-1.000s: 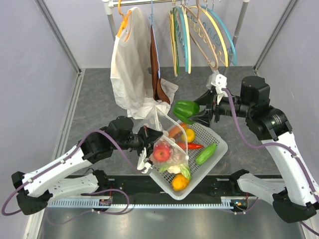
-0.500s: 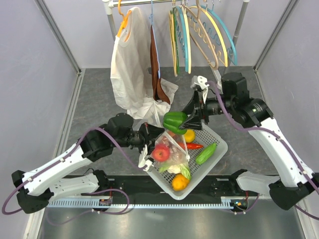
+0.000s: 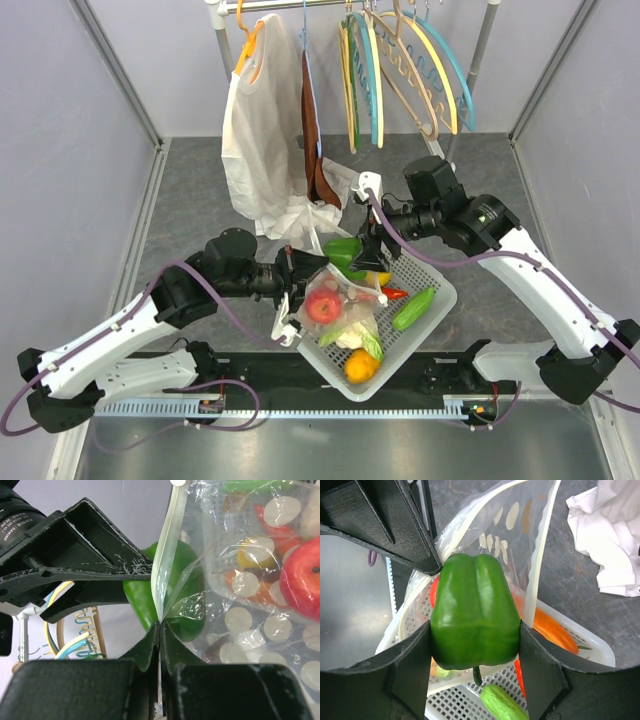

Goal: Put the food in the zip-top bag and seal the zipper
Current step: Place the fake vegetable in the zipper food storage bag, then pick up the fake vegetable from the bin.

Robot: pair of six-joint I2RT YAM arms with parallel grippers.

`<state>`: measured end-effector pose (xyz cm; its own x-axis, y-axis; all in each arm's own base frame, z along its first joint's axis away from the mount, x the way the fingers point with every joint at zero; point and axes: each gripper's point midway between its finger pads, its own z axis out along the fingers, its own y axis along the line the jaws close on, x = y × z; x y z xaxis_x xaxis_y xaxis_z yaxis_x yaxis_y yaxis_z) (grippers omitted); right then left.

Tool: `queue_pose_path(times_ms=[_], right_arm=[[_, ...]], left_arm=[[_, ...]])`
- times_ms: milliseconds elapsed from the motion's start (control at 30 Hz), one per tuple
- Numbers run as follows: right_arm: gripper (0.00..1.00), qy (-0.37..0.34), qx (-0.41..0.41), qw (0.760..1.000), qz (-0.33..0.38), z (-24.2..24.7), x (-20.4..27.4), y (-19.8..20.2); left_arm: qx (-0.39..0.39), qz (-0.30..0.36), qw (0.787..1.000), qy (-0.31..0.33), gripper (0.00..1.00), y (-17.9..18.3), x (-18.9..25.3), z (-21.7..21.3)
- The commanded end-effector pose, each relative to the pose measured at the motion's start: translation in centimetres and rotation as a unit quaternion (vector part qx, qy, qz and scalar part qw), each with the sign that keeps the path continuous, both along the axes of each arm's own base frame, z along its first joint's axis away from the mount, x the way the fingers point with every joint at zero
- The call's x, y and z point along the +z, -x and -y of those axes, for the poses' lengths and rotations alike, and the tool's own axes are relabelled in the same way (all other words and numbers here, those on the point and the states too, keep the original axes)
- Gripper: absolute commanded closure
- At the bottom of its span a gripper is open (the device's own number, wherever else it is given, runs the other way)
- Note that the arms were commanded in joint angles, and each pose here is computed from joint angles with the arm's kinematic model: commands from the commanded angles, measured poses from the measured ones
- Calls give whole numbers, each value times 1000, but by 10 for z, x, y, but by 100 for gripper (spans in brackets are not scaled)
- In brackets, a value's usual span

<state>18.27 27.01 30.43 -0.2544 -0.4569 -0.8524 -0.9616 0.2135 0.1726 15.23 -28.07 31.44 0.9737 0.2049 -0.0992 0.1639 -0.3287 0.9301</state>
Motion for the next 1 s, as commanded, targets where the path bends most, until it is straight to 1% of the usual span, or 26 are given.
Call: queue_pose_path(times_ms=[0, 67, 100, 133, 300, 400, 433, 500, 533, 567, 600, 633, 667, 700, 733, 767, 800, 867, 900, 933, 967], right_arm=[[34, -9, 8, 999, 30, -9, 23, -2], [20, -18, 12, 999, 34, -12, 32, -1], [6, -22, 13, 999, 37, -12, 35, -1], [2, -25, 11, 999, 41, -13, 37, -2], [2, -38, 1, 997, 60, -9, 49, -2], [2, -53, -28, 995, 81, -4, 61, -6], [2, -51, -48, 994, 83, -2, 55, -12], [2, -56, -72, 993, 72, 8, 49, -6], [2, -35, -91, 993, 65, 15, 27, -10], [2, -40, -109, 990, 74, 24, 28, -9], [2, -37, -124, 989, 78, 30, 23, -13], [2, -36, -159, 983, 80, 41, 17, -27], [2, -48, -184, 978, 89, 51, 23, -32], [2, -66, -208, 973, 76, 57, 27, -36], [2, -78, -226, 968, 79, 65, 26, -46], [2, -93, -213, 970, 79, 65, 30, -40], [2, -88, -200, 972, 89, 65, 25, -40], [6, -59, -179, 977, 101, 69, 7, -36], [7, -34, -159, 978, 129, 74, -3, -36], [9, -11, -142, 980, 139, 78, -20, -36], [10, 2, -130, 979, 156, 82, -26, -33]], left_arm=[[-20, 48, 998, 43, 98, -1, 38, 8], [-23, 47, 998, 43, 98, 0, 36, 9], [-23, 46, 998, 43, 98, 0, 36, 10], [-22, 47, 998, 44, 98, 0, 37, 9], [-15, 44, 998, 43, 98, -2, 35, 8], [0, 33, 999, 43, 98, -5, 33, 4], [7, 31, 999, 43, 98, -6, 33, 2], [15, 21, 999, 34, 98, -6, 27, -3], [19, 25, 999, 38, 98, -5, 29, -8], [21, 23, 999, 32, 98, -5, 23, -10], [22, 24, 999, 30, 98, -4, 20, -12], [25, 27, 999, 32, 98, -3, 21, -16], [26, 24, 999, 27, 98, -2, 16, -18], [28, 21, 999, 23, 98, -2, 14, -19], [33, 22, 999, 23, 98, -3, 14, -21], [36, 18, 999, 21, 98, -4, 11, -21], [39, 16, 999, 24, 98, -4, 12, -22], [42, 10, 999, 25, 98, -6, 14, -21], [45, 5, 999, 28, 98, -7, 15, -20], [47, 4, 998, 29, 98, -7, 15, -20], [48, 3, 998, 30, 98, -8, 15, -20]])
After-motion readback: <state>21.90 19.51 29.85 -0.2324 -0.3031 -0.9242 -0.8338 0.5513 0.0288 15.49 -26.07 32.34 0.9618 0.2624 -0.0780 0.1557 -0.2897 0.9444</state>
